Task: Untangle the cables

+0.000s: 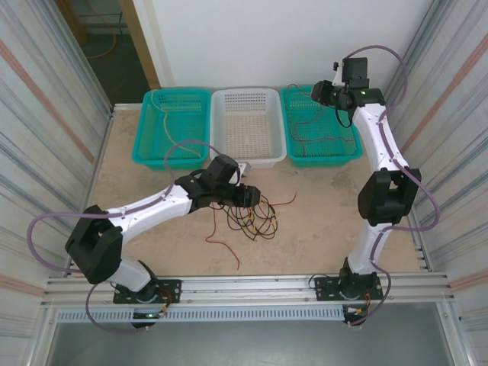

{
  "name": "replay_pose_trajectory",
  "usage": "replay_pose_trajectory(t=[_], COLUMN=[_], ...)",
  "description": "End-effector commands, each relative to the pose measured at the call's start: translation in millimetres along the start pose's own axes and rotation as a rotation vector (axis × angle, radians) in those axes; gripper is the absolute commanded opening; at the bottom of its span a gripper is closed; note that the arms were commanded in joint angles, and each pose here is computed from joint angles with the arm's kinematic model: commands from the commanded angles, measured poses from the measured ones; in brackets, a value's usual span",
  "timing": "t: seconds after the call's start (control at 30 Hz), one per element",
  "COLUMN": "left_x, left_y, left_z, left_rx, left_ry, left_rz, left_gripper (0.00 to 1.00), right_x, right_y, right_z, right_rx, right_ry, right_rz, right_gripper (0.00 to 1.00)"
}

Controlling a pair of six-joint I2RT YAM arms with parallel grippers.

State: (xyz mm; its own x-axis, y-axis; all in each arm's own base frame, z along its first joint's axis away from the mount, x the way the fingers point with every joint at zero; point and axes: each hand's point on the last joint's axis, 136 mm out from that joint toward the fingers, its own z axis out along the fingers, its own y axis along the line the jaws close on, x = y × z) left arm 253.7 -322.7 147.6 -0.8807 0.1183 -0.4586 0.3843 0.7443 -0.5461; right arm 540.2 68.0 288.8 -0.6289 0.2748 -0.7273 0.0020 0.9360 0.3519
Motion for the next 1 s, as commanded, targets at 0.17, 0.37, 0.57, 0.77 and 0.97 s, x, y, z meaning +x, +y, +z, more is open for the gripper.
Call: replay_pose_trajectory(t=[0.17, 0.37, 0.57, 0.77, 0.97], left_x=[10.3, 15.6, 8.6, 2.1, 0.2], left_y=[6.6, 4.6, 2.4, 10.1, 25.8], left_z=[13.0, 33.7, 49.1, 37.2, 13.1], left_rx=[-0.047, -0.036, -0.031, -0.084, -0.131], left_ry=[0.070, 0.114, 0.121, 0.074, 0.007], left_rz=[0.008, -0.006, -0.006, 0.005, -0.017], left_gripper=[0.52, 0.53, 0.50, 0.48, 0.47], right_x=[36.0, 100.7, 182.8, 276.4, 331.0], right_y=[55.0, 80.5, 86.7, 93.8, 92.9], right_z=[-69.7, -108.8, -120.1, -97.7, -71.0], right_rx=[-0.124, -0.185, -0.226, -0.256, -0.198], right_ry=[-0.045, -0.020, 0.124, 0.354, 0.465], right_rz=[-0.032, -0.036, 0.017, 0.095, 0.101], right_gripper=[0.49, 0.50, 0.49, 0.39, 0.35])
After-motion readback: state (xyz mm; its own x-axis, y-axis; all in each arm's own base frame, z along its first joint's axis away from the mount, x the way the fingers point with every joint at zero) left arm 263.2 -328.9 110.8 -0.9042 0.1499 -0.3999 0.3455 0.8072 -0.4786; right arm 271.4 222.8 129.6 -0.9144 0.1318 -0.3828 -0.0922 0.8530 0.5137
